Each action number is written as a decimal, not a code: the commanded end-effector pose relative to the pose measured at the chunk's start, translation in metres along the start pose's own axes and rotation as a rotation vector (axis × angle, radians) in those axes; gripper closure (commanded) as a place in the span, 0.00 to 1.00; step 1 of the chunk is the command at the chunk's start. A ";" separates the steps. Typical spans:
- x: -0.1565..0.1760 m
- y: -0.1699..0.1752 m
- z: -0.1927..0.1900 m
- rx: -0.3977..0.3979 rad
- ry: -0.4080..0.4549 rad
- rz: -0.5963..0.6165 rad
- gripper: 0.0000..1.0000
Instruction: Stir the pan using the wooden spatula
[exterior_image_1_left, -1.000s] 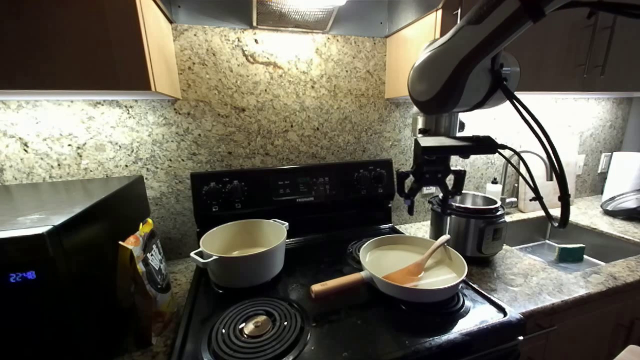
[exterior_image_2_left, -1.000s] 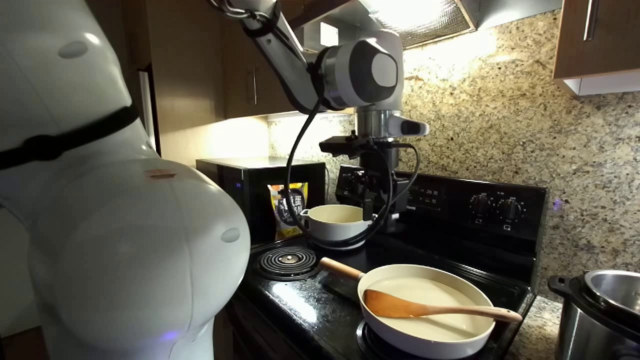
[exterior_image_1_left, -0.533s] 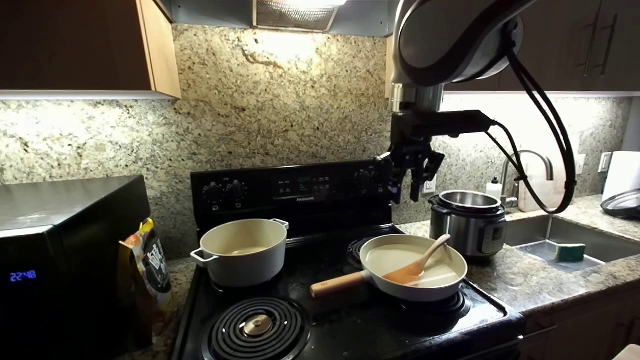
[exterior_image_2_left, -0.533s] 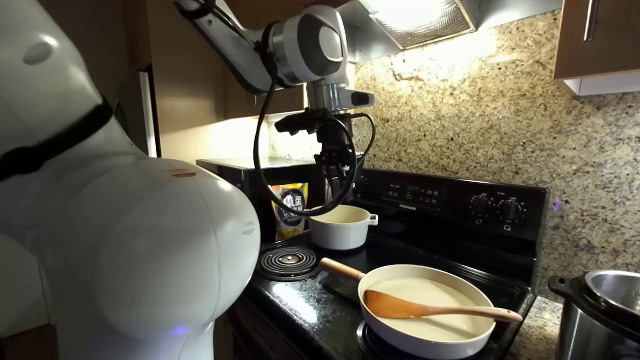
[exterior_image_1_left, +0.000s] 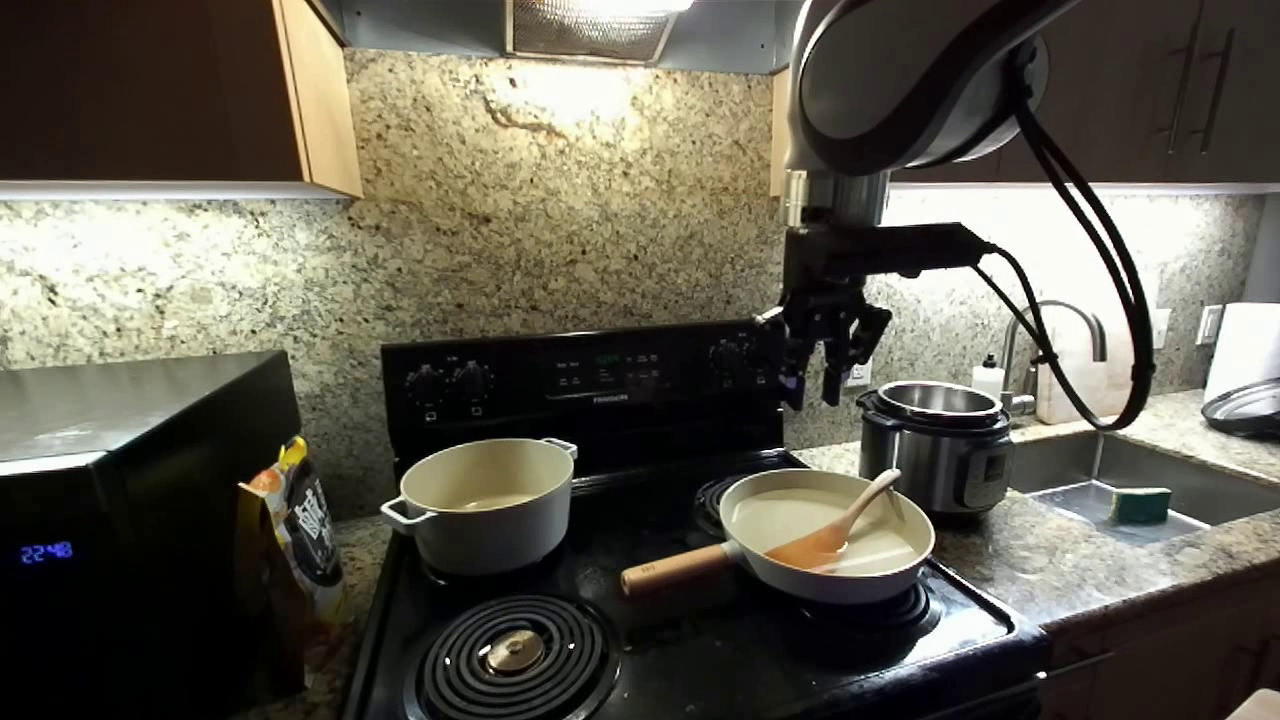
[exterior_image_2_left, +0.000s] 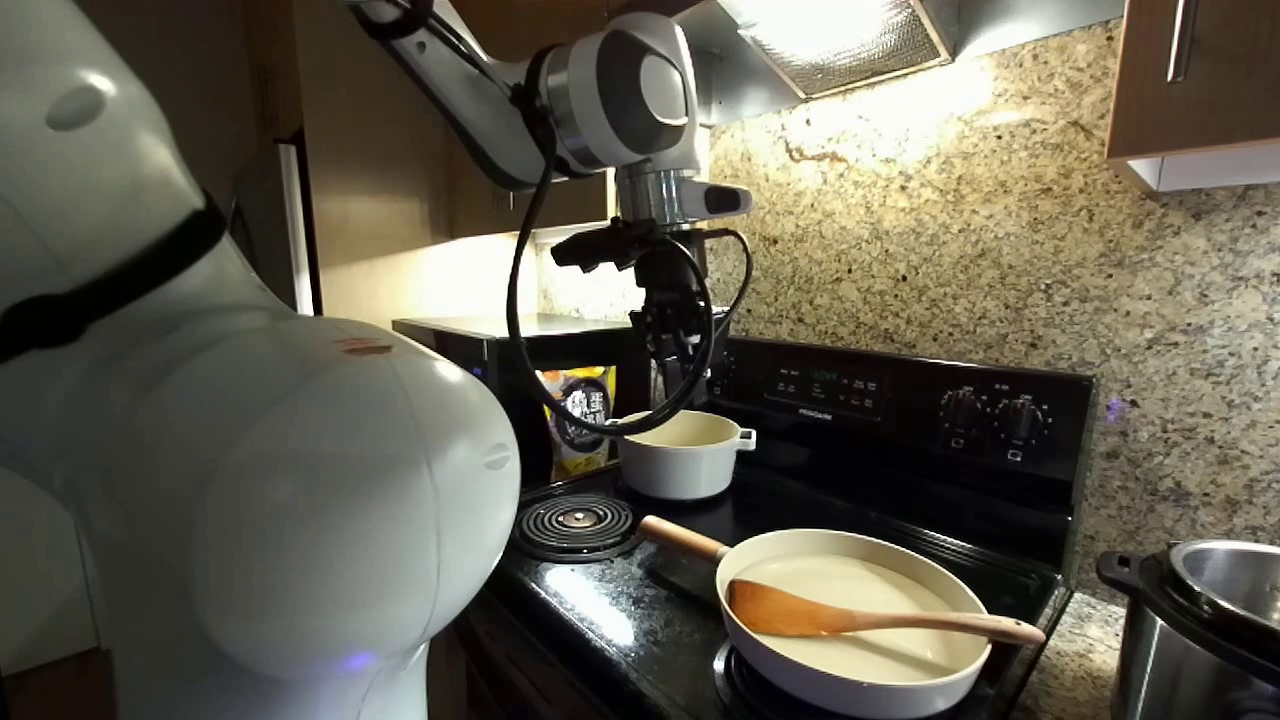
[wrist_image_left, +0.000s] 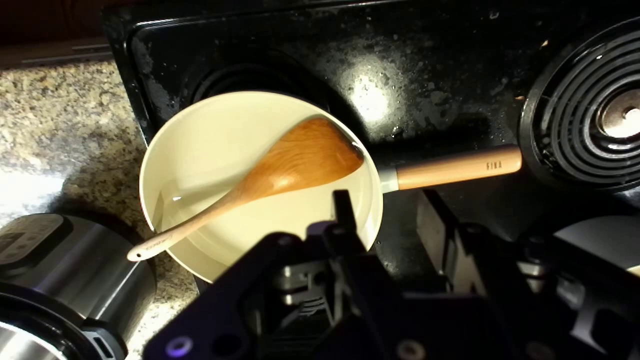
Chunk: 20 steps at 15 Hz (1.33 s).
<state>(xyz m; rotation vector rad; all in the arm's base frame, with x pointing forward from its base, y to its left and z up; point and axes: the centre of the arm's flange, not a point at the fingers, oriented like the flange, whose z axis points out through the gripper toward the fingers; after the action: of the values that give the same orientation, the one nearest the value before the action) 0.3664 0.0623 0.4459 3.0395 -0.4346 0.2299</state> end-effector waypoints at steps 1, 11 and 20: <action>0.000 0.000 0.000 0.000 0.000 0.000 0.60; 0.011 0.012 0.015 -0.019 -0.015 0.048 0.00; 0.027 0.046 0.063 -0.110 -0.102 0.260 0.00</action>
<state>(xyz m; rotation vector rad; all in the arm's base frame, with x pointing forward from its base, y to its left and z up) 0.3816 0.0147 0.4076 2.9619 -0.6991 0.0844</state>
